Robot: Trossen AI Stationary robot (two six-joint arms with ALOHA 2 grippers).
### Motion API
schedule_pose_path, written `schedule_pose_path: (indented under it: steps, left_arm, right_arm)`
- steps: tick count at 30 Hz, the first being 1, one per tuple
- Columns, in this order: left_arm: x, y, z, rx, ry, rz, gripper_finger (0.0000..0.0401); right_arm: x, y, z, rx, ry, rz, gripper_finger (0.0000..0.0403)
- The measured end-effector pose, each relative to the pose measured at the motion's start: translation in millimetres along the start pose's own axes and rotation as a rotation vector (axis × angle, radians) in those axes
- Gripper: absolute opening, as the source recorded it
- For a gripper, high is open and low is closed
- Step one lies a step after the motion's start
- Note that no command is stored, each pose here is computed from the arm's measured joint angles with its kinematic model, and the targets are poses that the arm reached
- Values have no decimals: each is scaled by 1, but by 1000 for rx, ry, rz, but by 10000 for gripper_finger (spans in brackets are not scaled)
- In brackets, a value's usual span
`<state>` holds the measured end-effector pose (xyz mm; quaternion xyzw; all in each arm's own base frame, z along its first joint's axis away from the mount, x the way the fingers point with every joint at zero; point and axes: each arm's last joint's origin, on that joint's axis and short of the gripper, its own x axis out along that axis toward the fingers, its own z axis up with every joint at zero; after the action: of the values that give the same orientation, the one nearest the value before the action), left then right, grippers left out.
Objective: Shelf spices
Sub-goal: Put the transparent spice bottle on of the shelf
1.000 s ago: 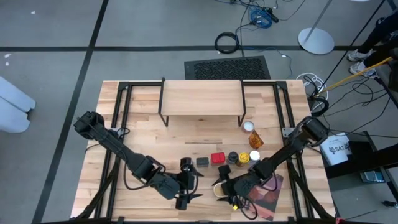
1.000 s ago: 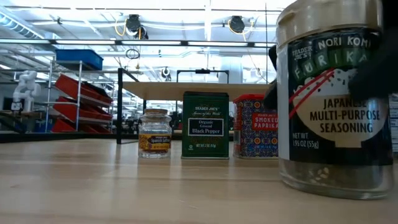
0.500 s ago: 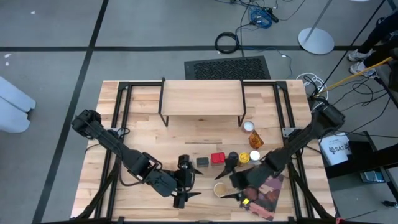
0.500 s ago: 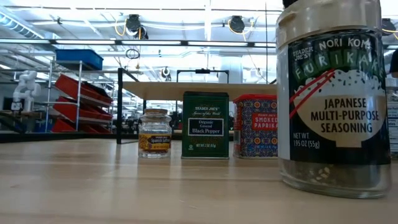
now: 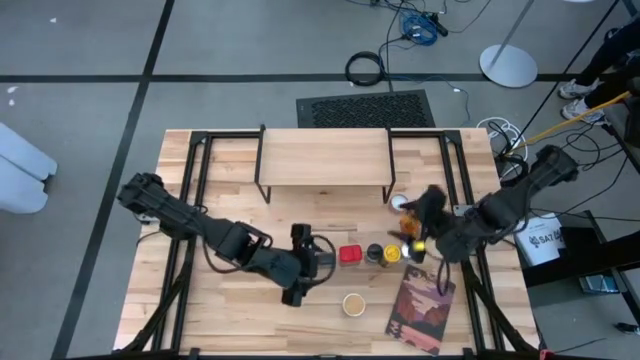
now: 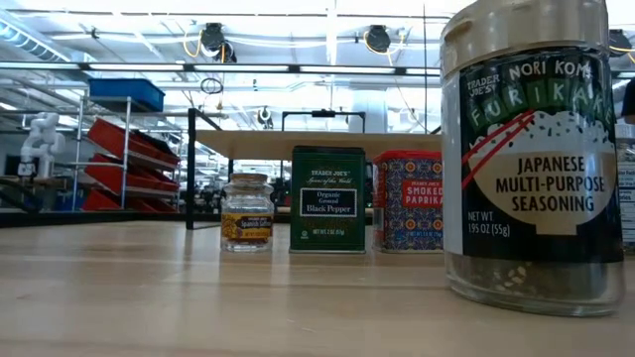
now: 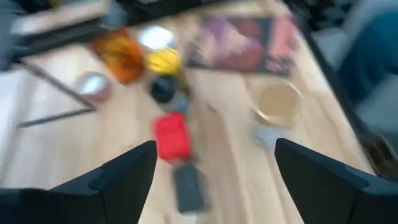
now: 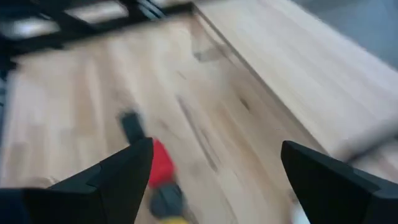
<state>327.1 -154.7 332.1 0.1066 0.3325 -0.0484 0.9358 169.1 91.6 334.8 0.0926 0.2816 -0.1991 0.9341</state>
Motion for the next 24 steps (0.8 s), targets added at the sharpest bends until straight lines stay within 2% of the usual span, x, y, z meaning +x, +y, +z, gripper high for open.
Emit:
schedule_pose_path:
  steps: [4, 7, 19, 24]
  left_arm:
    - [1, -4, -3, 63, 35, -148, 336]
    - [2, -5, -4, 97, 36, -173, 336]
    - [11, 5, -5, 135, 52, -100, 336]
    - [14, 17, -14, 134, 147, -7, 336]
  right_arm:
    - [-8, -22, -2, 77, 206, -104, 341]
    - [-5, -30, -8, 120, 305, -164, 341]
    - [29, -49, -42, 218, 558, -311, 341]
    - [41, -53, -53, 190, 594, -304, 341]
